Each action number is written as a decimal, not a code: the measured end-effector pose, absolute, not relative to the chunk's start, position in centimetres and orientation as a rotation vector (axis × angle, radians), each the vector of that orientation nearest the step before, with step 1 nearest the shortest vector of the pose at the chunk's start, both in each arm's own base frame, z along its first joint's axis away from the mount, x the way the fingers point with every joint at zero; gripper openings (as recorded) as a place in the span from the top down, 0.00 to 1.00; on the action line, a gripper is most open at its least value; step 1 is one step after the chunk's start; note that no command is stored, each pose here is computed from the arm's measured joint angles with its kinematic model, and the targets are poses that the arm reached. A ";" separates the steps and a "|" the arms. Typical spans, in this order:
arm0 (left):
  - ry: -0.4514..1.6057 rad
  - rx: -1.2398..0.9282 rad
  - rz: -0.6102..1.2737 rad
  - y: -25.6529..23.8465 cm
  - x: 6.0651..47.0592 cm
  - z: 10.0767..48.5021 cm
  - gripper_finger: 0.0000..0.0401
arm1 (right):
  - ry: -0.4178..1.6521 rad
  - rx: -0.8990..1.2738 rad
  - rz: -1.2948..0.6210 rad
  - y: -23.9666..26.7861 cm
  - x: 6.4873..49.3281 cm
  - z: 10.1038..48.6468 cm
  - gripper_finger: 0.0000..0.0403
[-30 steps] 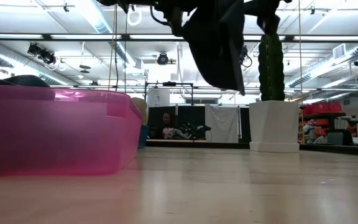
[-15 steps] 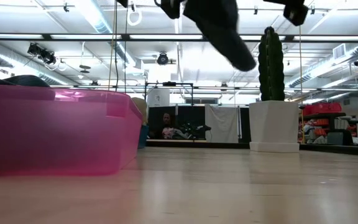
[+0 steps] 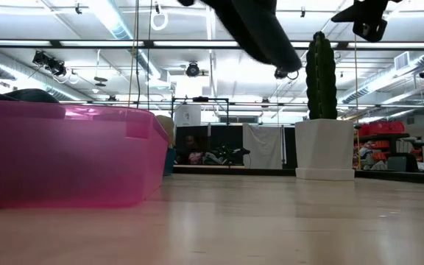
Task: Pick & Place hat
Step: Put the blue cap into the pink bin, then return to Home Position
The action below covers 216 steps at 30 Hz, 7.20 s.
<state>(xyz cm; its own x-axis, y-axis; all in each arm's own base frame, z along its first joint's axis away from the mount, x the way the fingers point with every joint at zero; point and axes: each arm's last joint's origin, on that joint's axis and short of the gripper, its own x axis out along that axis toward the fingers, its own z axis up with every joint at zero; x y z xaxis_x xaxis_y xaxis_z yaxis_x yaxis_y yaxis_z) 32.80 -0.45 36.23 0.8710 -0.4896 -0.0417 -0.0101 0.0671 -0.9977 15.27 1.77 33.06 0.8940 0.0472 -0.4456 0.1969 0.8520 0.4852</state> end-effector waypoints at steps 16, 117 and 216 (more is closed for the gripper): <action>0.513 -1.367 0.041 -2.4 22.7 38.6 0.99 | 0.463 0.521 -0.107 1.7 15.7 32.9 0.58; 1.505 -0.452 0.130 -8.8 26.1 24.6 0.97 | 0.439 0.536 -0.127 2.0 18.5 32.0 0.58; 0.420 0.117 0.238 -2.5 31.4 32.5 0.99 | 0.544 0.571 -0.076 1.9 15.7 31.9 0.92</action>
<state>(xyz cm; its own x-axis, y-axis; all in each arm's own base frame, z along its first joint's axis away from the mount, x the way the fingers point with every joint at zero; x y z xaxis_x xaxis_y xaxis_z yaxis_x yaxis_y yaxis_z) 31.41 -2.48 32.46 0.8859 0.2527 -0.3889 -0.2047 0.9655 0.1610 15.69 1.93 31.92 0.8568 0.0795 -0.5095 0.2152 0.8428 0.4934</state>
